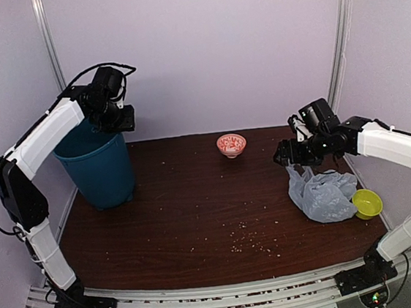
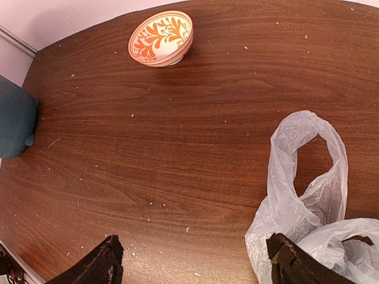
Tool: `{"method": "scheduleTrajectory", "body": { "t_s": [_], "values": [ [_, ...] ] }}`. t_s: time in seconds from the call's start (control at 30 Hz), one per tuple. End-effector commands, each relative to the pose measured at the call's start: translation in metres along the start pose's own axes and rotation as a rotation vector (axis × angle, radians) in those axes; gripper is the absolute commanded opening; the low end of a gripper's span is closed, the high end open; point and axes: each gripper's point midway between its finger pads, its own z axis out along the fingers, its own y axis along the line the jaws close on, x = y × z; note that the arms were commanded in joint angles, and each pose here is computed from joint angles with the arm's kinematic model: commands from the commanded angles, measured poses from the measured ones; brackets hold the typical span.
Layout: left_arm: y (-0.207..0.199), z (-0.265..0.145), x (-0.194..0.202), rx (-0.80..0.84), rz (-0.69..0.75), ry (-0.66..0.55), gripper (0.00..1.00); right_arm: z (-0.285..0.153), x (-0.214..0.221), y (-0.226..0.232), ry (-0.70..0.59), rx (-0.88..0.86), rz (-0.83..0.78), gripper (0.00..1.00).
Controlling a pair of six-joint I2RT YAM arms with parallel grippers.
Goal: Put the trash bags into the trash bin
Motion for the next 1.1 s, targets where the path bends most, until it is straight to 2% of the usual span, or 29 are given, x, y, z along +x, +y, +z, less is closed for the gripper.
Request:
{"method": "scheduleTrajectory", "body": {
  "t_s": [0.0,0.13,0.53,0.7,0.83,1.0,1.07],
  "values": [
    [-0.018,-0.004,-0.023,0.099,-0.013,-0.058,0.43,-0.004,-0.008,0.006,-0.015,-0.020,-0.023,0.85],
    [-0.043,0.006,-0.020,0.212,-0.015,-0.018,0.27,-0.002,-0.005,0.007,-0.003,-0.023,-0.029,0.85],
    [-0.094,0.004,-0.014,0.337,-0.024,0.010,0.11,0.008,0.000,0.014,0.034,-0.063,-0.028,0.85],
    [-0.108,-0.005,-0.013,0.355,0.006,-0.003,0.00,0.011,0.003,0.012,0.041,-0.058,-0.038,0.85],
    [-0.116,-0.013,-0.013,0.370,0.026,-0.018,0.00,0.014,0.001,0.015,0.045,-0.066,-0.037,0.85],
    [-0.142,-0.025,-0.019,0.475,0.068,-0.059,0.00,0.018,0.000,0.015,0.045,-0.065,-0.037,0.85],
    [-0.143,-0.023,-0.020,0.460,0.073,-0.064,0.00,0.021,0.002,0.016,0.054,-0.072,-0.033,0.85]
  ]
}}
